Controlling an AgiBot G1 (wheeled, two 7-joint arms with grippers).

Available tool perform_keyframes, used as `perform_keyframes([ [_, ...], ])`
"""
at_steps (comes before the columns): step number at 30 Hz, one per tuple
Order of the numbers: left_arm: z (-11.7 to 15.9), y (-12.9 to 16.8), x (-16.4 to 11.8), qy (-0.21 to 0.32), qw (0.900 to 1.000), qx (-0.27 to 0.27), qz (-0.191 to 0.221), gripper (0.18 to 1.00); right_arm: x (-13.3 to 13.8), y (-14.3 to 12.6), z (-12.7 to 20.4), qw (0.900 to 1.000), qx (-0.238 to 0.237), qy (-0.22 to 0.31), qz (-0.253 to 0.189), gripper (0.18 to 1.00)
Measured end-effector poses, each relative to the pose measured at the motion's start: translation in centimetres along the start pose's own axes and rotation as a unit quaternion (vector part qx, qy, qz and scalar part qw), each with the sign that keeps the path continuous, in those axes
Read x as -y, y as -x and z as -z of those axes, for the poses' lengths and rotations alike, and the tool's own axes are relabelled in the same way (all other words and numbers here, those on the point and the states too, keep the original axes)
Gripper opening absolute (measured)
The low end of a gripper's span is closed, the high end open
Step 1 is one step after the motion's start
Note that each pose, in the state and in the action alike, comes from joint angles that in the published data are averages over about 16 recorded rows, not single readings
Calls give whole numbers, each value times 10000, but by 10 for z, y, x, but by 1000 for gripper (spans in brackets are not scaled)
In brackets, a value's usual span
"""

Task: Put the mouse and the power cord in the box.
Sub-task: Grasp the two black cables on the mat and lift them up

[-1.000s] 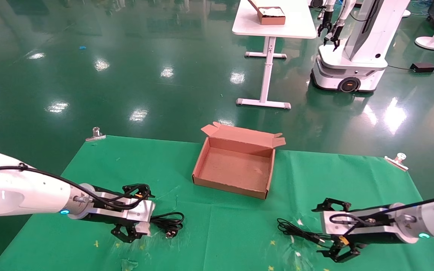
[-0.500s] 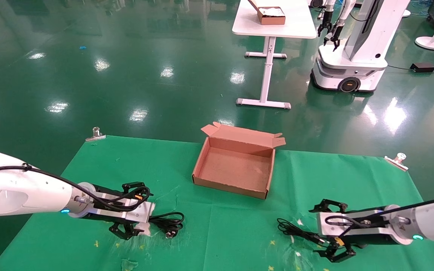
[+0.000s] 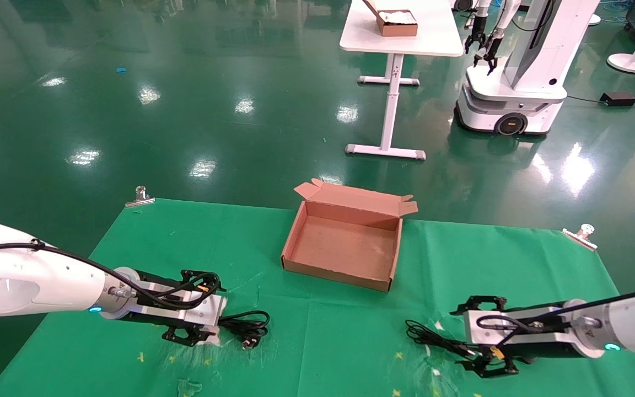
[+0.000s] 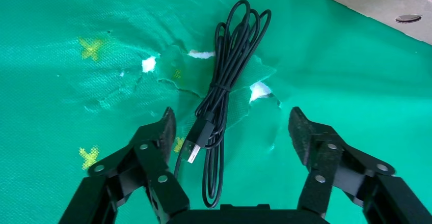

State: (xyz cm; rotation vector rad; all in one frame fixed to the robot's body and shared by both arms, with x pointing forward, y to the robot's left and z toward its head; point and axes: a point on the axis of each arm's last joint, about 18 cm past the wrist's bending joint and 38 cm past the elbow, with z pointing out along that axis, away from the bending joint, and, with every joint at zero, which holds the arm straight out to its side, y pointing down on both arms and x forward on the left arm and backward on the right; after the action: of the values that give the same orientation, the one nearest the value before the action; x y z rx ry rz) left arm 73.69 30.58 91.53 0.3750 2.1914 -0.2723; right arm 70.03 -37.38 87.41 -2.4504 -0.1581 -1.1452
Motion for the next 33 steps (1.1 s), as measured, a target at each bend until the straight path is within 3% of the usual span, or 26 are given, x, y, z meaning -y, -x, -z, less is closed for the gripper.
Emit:
perform_keyframes([
  [22,0,0,1,-24,10000,-1,17,381,0,0,0,10000,-3,-17,-6,390],
  [33,13,9,-2,-117,9997,134,150,259,1,-4,7,9999,-71,-103,-61,251],
])
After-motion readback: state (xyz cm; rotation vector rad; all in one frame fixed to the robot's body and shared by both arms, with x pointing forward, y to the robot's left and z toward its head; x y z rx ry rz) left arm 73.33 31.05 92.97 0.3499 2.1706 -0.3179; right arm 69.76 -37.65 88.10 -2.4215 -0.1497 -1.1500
